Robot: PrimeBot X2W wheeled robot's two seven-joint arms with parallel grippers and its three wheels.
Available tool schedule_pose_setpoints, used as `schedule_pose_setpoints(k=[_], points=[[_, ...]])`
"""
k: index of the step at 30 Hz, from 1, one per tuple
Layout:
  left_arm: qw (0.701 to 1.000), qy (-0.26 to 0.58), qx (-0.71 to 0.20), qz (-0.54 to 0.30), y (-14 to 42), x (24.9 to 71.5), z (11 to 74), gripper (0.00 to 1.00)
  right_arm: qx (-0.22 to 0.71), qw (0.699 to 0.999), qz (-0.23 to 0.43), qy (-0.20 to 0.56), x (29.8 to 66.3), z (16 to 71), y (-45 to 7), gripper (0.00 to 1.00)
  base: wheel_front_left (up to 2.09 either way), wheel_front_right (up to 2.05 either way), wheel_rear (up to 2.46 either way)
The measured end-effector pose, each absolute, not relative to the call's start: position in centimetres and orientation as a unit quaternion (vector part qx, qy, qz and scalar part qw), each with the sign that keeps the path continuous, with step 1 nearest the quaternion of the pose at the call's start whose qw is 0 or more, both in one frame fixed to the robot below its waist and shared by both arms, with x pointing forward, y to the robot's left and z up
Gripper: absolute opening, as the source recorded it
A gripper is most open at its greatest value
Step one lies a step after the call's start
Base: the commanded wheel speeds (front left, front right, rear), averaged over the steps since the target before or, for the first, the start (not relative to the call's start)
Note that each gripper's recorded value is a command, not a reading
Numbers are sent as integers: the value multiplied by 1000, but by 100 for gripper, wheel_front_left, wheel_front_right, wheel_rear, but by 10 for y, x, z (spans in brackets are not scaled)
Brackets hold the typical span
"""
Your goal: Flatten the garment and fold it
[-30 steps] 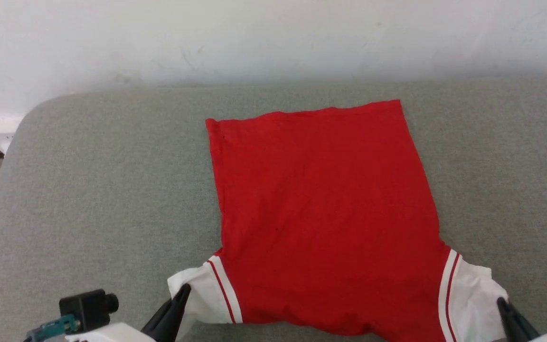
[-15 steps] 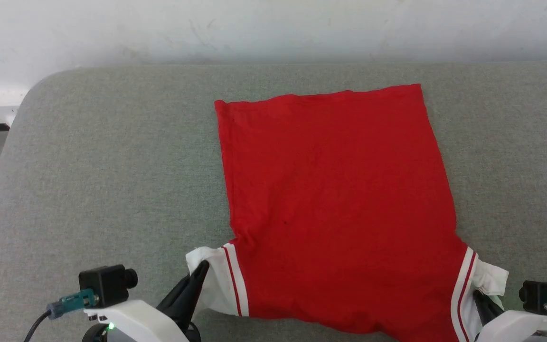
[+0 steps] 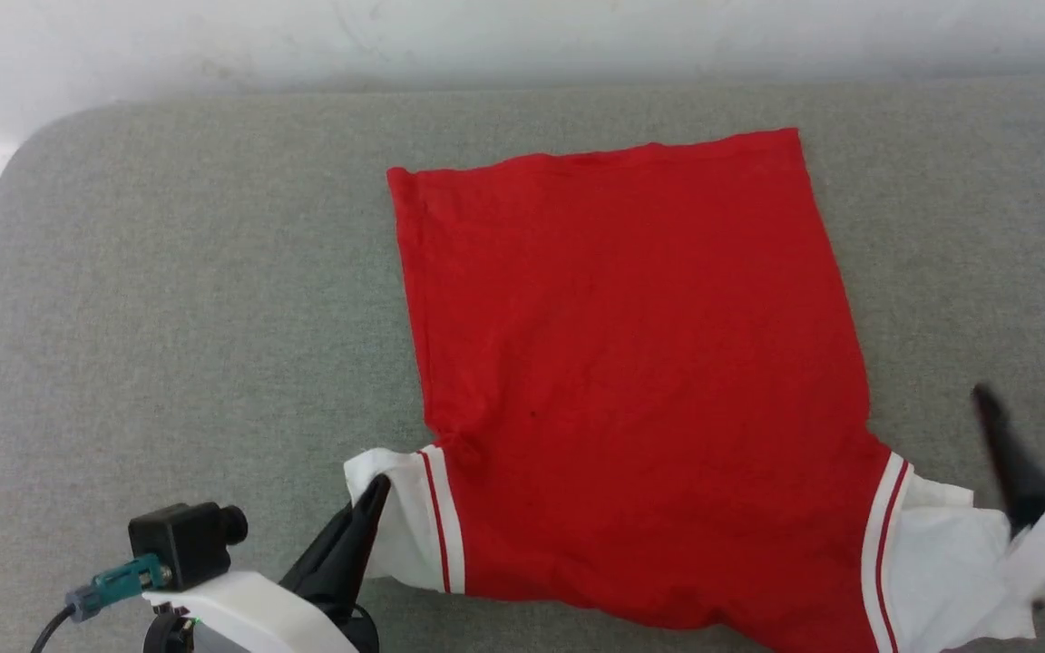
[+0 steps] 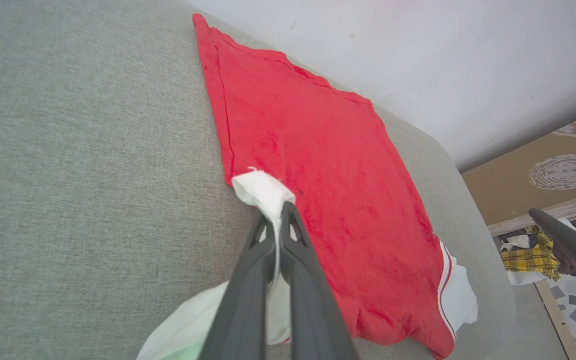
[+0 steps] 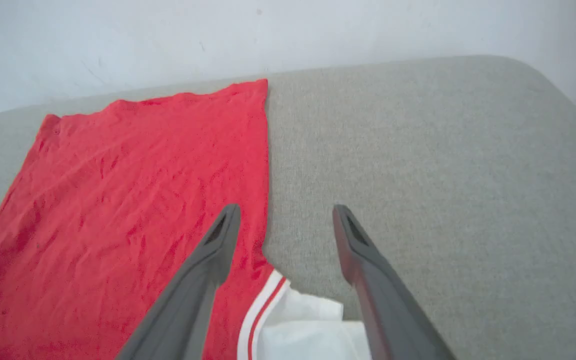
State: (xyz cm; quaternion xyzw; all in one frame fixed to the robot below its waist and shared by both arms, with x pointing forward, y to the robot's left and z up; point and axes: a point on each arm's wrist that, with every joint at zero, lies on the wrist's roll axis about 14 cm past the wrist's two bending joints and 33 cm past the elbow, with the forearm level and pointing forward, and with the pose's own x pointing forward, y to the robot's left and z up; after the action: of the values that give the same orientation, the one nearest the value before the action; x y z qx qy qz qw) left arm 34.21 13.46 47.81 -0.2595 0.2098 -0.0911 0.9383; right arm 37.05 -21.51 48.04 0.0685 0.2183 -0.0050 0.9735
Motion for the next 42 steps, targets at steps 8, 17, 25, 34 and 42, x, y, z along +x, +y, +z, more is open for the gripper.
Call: schedule_pose_setpoints(k=[8, 17, 25, 34, 42], points=[[937, 219, -253, -99, 131, 356, 469, 0, 18, 992, 16, 127, 459, 553, -207, 100, 0, 0, 0], [934, 234, -251, -100, 132, 372, 454, 0, -22, 984, 27, 172, 563, 537, -195, 100, 0, 0, 0], [932, 247, -249, -92, 137, 384, 438, 0, -22, 965, 12, 261, 611, 477, -192, 100, 0, 0, 0], [928, 272, -245, -65, 149, 383, 416, 0, -13, 940, 18, 340, 626, 412, -178, 100, 0, 0, 0], [925, 287, -243, -46, 158, 380, 402, 0, -7, 927, 16, 374, 627, 371, -173, 100, 0, 0, 0]])
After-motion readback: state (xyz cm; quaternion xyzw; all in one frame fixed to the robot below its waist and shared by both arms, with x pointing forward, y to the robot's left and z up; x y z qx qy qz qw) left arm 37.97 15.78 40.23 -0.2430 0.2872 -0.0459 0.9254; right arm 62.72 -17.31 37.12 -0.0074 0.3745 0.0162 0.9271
